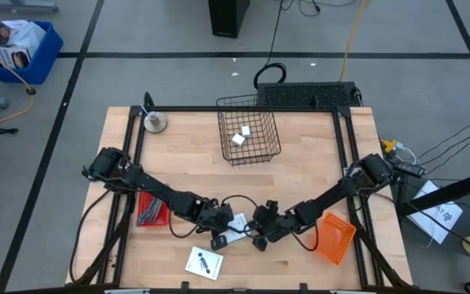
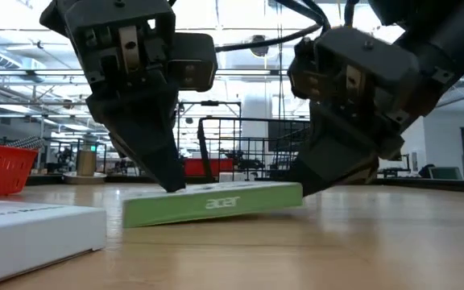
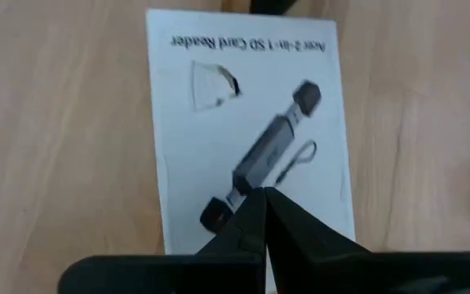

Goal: Pick and place items into bin
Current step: Put the right card reader box into the orange basket

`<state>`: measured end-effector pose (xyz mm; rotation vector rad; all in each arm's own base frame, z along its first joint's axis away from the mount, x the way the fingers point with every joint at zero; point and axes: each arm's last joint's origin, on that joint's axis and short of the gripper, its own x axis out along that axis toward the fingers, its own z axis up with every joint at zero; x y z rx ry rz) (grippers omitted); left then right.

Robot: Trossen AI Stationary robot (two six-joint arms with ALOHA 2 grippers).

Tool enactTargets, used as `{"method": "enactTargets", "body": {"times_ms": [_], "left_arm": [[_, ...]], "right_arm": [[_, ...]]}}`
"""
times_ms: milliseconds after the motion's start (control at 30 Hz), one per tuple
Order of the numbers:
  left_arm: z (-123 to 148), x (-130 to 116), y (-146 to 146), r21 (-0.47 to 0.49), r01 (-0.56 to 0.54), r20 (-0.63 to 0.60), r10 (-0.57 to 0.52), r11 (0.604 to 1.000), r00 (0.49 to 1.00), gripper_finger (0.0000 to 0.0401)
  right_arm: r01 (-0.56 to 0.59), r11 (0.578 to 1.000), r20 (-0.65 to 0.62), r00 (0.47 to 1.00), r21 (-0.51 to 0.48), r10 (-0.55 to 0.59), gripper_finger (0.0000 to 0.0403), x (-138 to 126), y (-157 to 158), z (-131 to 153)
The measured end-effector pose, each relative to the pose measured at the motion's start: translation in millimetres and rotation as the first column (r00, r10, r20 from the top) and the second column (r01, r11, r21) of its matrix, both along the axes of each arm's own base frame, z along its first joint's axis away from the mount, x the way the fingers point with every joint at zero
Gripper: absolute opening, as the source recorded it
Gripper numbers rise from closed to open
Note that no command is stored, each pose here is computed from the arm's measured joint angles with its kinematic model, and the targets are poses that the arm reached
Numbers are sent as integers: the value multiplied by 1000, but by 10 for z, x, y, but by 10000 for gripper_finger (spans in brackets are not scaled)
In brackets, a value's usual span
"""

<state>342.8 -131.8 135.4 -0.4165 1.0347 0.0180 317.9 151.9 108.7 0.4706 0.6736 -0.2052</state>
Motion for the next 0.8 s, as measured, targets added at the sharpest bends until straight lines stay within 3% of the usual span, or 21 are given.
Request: {"method": "enactTargets", "body": {"times_ms": [233,467,800], "left_arm": [[-78,21,8,33,-29,0,29,999,1000,4],[-225,131,27,33,-55,53,53,998,997,8],[-176,276,179,36,-120,181,112,992,977,5]], "right_arm": [[35,997,66,997,-62,-31,0,28,-6,41],[-39,998,201,978,-50,48,0,106,58,204],[-33,998,84,996,-46,37,0,-59,150,176]]}}
